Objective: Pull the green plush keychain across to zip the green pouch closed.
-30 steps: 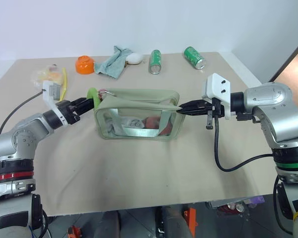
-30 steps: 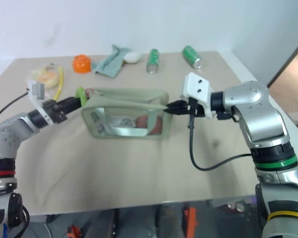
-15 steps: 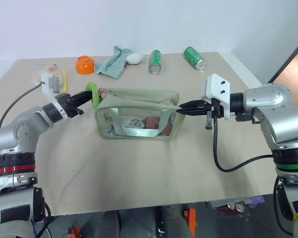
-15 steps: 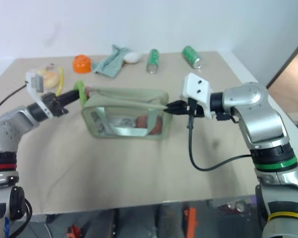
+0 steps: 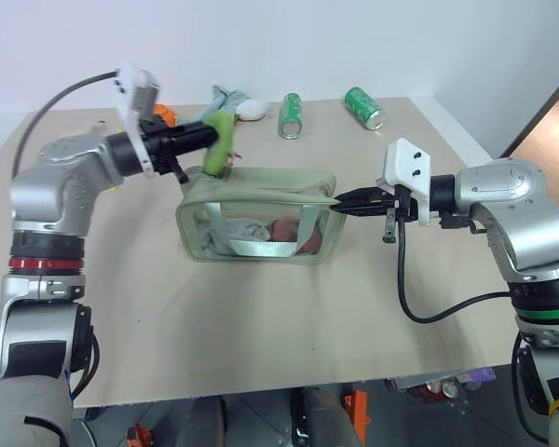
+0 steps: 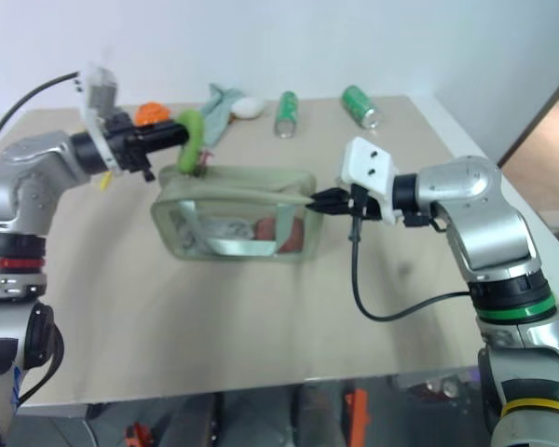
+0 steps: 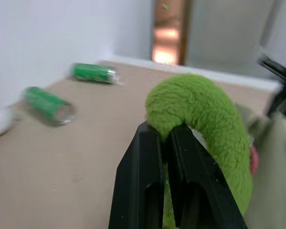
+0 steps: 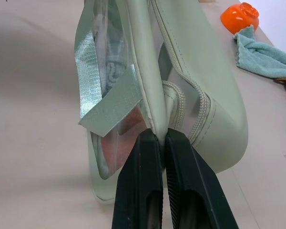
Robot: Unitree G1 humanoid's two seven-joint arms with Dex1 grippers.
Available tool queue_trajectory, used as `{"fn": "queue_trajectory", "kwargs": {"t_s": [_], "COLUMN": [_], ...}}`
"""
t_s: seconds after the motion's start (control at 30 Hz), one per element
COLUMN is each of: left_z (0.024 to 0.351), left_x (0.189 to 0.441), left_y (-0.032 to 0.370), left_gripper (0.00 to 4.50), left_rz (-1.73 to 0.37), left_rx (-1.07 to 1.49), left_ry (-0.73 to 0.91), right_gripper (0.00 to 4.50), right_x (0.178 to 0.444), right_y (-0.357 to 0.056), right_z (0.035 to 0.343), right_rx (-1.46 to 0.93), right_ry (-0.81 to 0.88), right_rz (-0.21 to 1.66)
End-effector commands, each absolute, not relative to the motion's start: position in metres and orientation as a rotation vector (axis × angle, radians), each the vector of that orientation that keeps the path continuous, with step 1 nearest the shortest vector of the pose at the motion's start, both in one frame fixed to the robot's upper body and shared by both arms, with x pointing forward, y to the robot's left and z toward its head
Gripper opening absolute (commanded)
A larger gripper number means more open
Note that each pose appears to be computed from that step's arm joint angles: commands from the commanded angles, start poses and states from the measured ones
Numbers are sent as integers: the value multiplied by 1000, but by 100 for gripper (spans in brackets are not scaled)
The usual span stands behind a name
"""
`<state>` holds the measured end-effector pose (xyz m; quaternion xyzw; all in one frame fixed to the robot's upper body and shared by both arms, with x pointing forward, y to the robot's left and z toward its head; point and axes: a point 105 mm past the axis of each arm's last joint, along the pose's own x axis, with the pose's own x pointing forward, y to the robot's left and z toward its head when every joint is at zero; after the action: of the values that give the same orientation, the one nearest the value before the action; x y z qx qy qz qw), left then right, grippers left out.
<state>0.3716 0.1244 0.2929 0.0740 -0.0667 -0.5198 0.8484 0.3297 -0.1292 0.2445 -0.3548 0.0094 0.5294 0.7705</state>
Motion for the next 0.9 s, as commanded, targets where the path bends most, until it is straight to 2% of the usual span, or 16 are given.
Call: {"fn": "queue_trajectory", "kwargs": {"t_s": [0.03,0.13,0.17,0.37,0.53,0.9], "left_z": [313,306,305,308,306,333], "left_x": [352,349,348,357,353,354], "left_y": [103,101,101,113,127,156], "left_gripper": [23,23,79,282,448,448], "left_rz": [-1215,-1270,-1282,-1214,-1202,-1095], "left_rx": [330,367,351,369,404,275], "left_ry": [-223,-178,-159,-141,-121,-164], "right_gripper": [0,0,0,0,0,0], "right_x": [324,324,323,323,324,324], "right_y": [-124,-123,-123,-122,-119,-113], "right_z": [252,251,250,250,250,247], "right_rx": [-771,-770,-770,-764,-761,-752], "right_ry": [-29,-28,-28,-30,-37,-43], "right_rz": [1158,1157,1157,1161,1169,1193]}}
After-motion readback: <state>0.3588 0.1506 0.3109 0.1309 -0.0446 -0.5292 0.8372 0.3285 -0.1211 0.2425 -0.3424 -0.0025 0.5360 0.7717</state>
